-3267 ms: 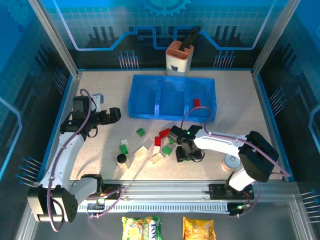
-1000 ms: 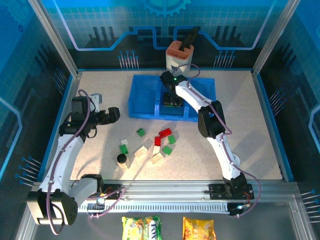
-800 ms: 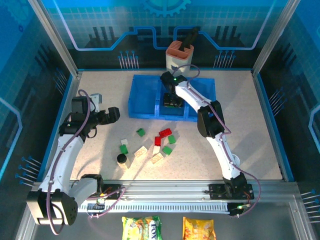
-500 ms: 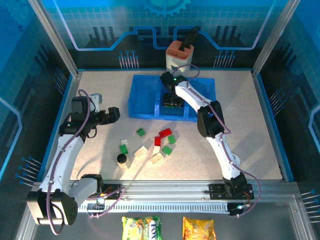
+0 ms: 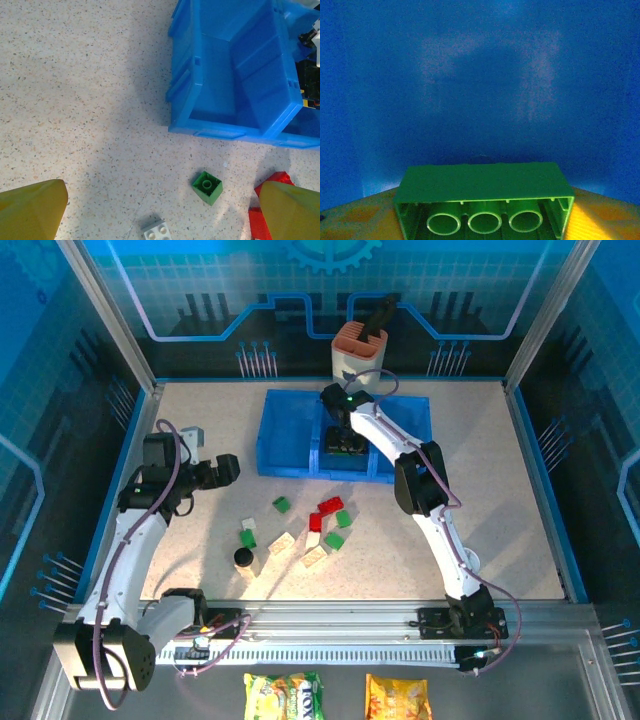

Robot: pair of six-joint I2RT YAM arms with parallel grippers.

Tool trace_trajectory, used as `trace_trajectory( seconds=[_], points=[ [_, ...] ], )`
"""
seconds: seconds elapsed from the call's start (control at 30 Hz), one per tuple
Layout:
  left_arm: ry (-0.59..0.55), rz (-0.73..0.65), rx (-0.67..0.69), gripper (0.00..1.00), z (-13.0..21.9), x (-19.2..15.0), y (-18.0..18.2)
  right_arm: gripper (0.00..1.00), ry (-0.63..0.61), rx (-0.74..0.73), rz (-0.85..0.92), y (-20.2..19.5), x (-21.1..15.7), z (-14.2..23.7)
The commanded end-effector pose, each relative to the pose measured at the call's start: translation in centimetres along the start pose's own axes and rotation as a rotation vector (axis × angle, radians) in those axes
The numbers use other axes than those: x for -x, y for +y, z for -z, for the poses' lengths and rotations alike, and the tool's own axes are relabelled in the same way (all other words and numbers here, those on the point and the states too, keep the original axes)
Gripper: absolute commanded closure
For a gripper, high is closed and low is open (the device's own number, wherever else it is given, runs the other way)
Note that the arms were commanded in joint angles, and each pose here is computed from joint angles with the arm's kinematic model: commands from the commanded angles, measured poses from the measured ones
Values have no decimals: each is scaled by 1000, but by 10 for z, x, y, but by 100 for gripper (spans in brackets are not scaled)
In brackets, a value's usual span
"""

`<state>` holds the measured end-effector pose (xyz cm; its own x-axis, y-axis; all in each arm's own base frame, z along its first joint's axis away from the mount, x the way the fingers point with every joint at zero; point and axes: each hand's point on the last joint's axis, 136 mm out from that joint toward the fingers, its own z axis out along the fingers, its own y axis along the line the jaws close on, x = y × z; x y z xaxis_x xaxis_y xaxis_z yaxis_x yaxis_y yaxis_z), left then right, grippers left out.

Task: Sort the legos into containers by color
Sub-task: Place the lego in the container, then pick up the lego from the bottom-left of the table.

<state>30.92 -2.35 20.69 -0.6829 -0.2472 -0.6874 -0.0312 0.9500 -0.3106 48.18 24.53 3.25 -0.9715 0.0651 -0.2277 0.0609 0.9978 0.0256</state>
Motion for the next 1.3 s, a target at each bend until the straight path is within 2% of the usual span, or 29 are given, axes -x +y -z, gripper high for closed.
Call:
trace_trajectory(
  seconds=[0.0,0.33,0.7,1.0,1.27],
  points=[
    [-12,-7,4,1,4,0,1,29,-5,-4,8,-5,4,14],
    [-1,-2,1,1,3,-2,1,25,-24,-6,30,-3,3,31],
    [61,31,-34,2,-2,-7,-14,25,-104,-5,71,1,1,88],
    [174,-62,-32,3,-5,-24,-46,25,-153,32,93,2,-20,132],
    [345,-236,-36,4,-15,-73,-73,26,-191,76,79,-15,-43,162]
  ],
)
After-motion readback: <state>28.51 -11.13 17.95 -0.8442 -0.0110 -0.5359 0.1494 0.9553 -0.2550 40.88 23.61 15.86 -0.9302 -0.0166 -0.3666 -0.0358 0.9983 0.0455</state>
